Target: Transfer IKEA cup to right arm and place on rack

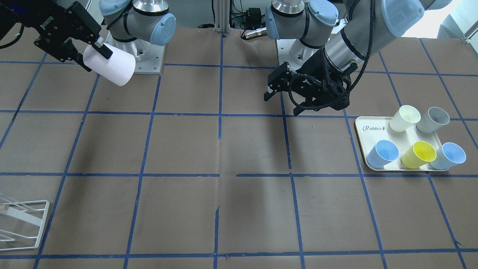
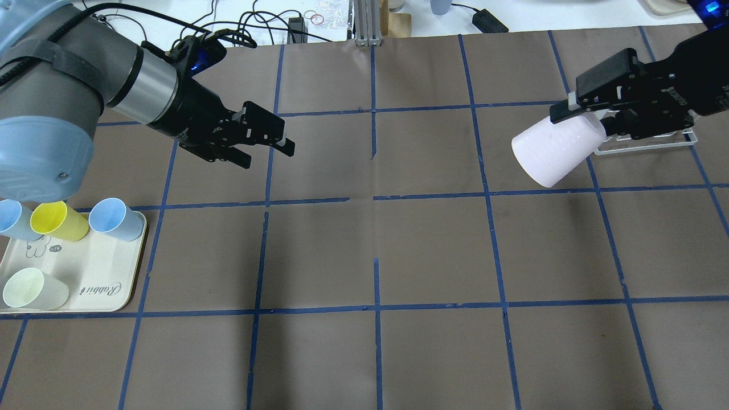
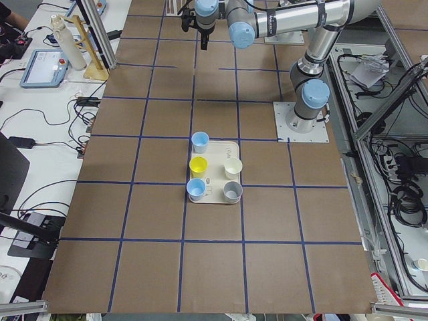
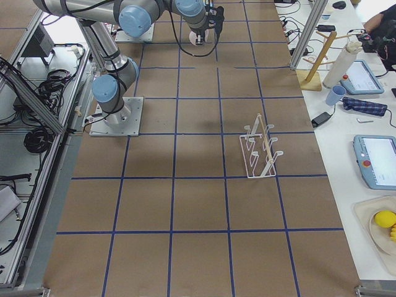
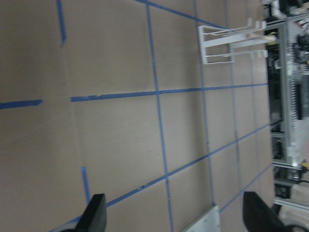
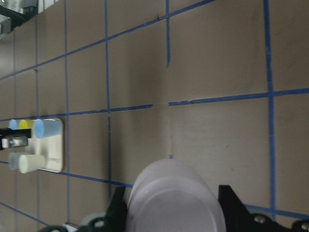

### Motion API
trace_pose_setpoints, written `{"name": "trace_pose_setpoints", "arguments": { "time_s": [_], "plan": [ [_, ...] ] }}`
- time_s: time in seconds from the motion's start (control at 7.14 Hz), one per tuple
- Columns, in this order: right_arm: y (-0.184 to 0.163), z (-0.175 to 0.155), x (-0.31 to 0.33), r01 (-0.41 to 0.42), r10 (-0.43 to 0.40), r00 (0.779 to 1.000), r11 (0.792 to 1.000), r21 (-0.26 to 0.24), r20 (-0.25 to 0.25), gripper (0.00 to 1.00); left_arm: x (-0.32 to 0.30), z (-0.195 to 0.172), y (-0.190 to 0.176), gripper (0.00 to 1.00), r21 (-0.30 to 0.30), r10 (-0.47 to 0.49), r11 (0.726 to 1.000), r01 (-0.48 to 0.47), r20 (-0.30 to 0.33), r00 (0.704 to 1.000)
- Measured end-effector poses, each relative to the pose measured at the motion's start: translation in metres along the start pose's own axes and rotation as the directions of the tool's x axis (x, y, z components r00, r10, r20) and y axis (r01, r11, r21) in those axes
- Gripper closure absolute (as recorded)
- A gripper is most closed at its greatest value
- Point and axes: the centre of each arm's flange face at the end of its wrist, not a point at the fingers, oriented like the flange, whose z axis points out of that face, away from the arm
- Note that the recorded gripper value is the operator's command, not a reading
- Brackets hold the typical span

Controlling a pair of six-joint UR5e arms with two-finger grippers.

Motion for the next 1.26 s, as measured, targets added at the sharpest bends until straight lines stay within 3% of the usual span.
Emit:
{"name": "trace_pose_setpoints", "arguments": {
  "time_s": [0.14, 0.28, 0.42, 0.56, 0.84, 1.26],
  "plan": [
    [-0.004, -0.006, 0.008, 0.106, -0.105, 0.988, 0.994, 0.008, -0.112, 0.99, 0.009, -0.013, -0.005, 0.00, -0.015, 0.041, 0.999, -0.039, 0.167, 0.985],
    [-0.009, -0.010, 0.015, 0.199, -0.194, 0.962, 0.980, 0.006, -0.192, 0.99, 0.024, -0.030, -0.006, 0.00, -0.036, 0.068, 0.998, -0.061, 0.298, 0.952],
    [-0.013, -0.012, 0.022, 0.276, -0.268, 0.928, 0.961, -0.007, -0.259, 0.99, 0.036, -0.048, -0.005, 0.00, -0.043, 0.066, 0.998, -0.053, 0.387, 0.920],
    [-0.018, -0.015, 0.029, 0.320, -0.311, 0.895, 0.947, -0.024, -0.319, 0.99, 0.043, -0.061, -0.004, 0.00, -0.023, 0.033, 0.999, -0.026, 0.427, 0.904],
    [-0.042, -0.014, 0.062, 0.331, -0.313, 0.850, 0.943, -0.033, -0.423, 0.99, 0.045, -0.066, -0.009, 0.00, 0.048, -0.080, 0.997, 0.065, 0.445, 0.892],
    [-0.086, -0.004, 0.130, 0.312, -0.266, 0.828, 0.950, 0.012, -0.494, 0.97, 0.006, -0.085, -0.010, 0.00, 0.053, -0.088, 0.996, 0.072, 0.409, 0.908]
  ]
}}
